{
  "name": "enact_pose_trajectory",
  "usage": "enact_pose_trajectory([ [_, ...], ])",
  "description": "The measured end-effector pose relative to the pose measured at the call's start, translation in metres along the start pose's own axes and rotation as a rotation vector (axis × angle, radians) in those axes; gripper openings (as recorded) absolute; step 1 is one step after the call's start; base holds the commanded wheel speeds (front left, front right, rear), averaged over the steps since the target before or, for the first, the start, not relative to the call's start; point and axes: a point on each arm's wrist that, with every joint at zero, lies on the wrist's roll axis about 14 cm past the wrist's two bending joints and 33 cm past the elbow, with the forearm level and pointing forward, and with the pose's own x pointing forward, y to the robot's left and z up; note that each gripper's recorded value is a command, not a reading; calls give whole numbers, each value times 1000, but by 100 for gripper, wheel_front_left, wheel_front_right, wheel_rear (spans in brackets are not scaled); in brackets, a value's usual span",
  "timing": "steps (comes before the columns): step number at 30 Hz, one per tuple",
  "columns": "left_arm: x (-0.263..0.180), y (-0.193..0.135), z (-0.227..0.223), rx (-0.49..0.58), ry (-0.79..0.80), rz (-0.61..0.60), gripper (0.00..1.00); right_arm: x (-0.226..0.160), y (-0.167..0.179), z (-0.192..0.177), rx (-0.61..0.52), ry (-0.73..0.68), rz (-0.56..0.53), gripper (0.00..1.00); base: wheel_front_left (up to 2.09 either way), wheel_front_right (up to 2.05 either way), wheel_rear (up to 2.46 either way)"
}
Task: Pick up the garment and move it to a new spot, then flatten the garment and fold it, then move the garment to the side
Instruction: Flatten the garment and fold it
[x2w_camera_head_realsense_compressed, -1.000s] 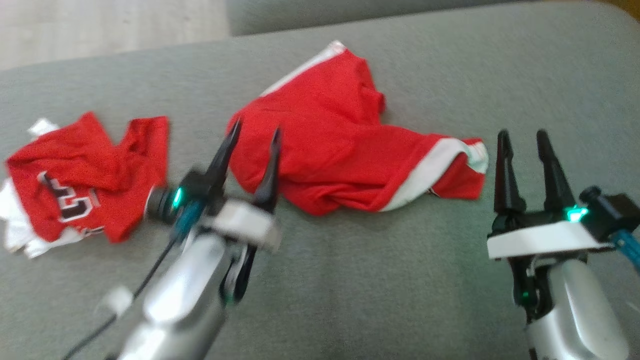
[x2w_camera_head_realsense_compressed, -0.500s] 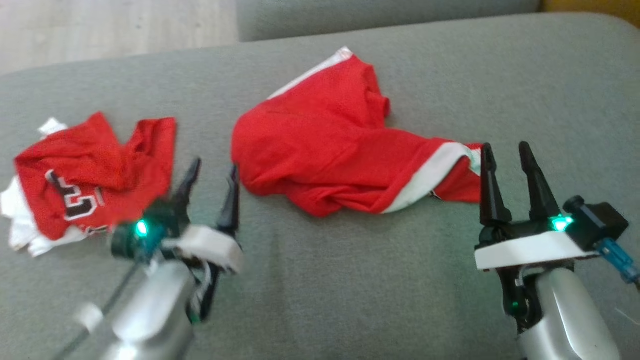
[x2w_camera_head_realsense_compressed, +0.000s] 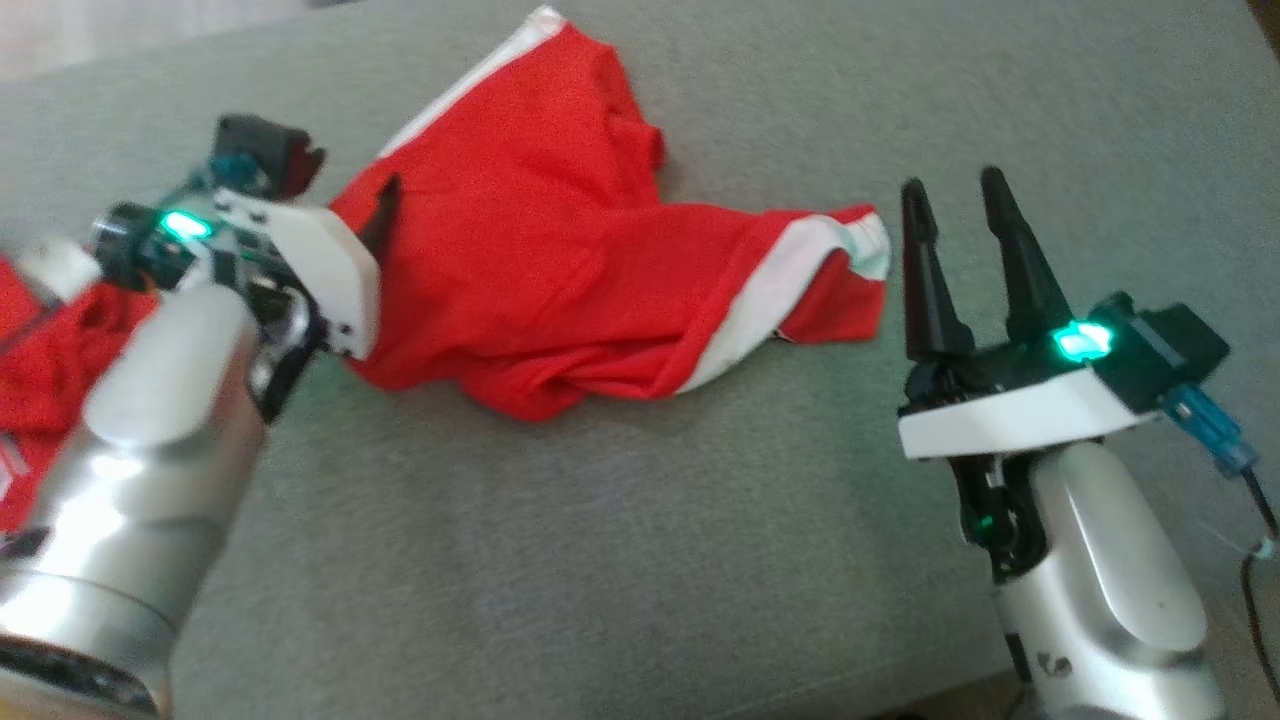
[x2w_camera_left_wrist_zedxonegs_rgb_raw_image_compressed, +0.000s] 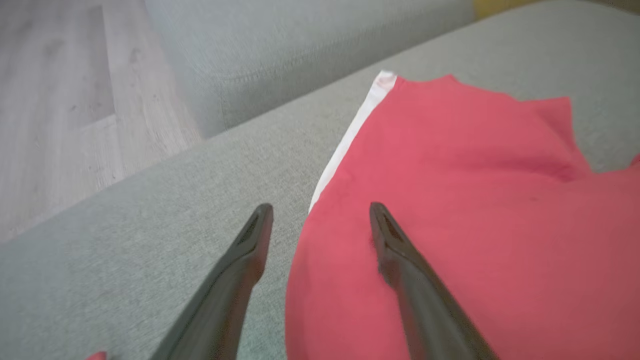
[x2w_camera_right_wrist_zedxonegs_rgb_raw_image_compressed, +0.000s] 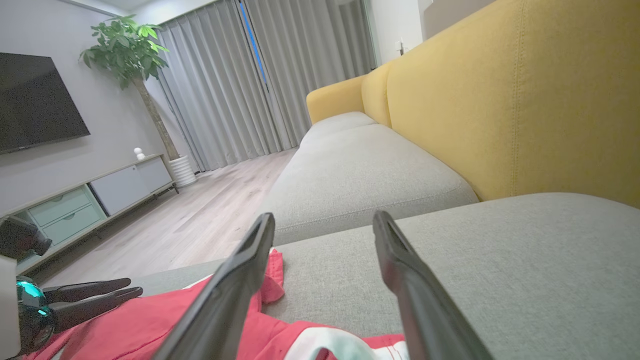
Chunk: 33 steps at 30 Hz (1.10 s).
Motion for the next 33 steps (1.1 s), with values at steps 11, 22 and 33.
enact_pose_trajectory([
  [11, 45, -14, -27, 73, 267, -85, 100, -3, -25, 1, 11, 3, -65, 100, 0, 0, 0],
  [22, 67, -50, 7, 72, 86, -203, 0, -12, -39, 5, 5, 2, -111, 100, 0, 0, 0],
  [33, 84, -59, 136, 221, -340, -192, 0, -12, -43, 11, 12, -10, -120, 100, 0, 0, 0],
])
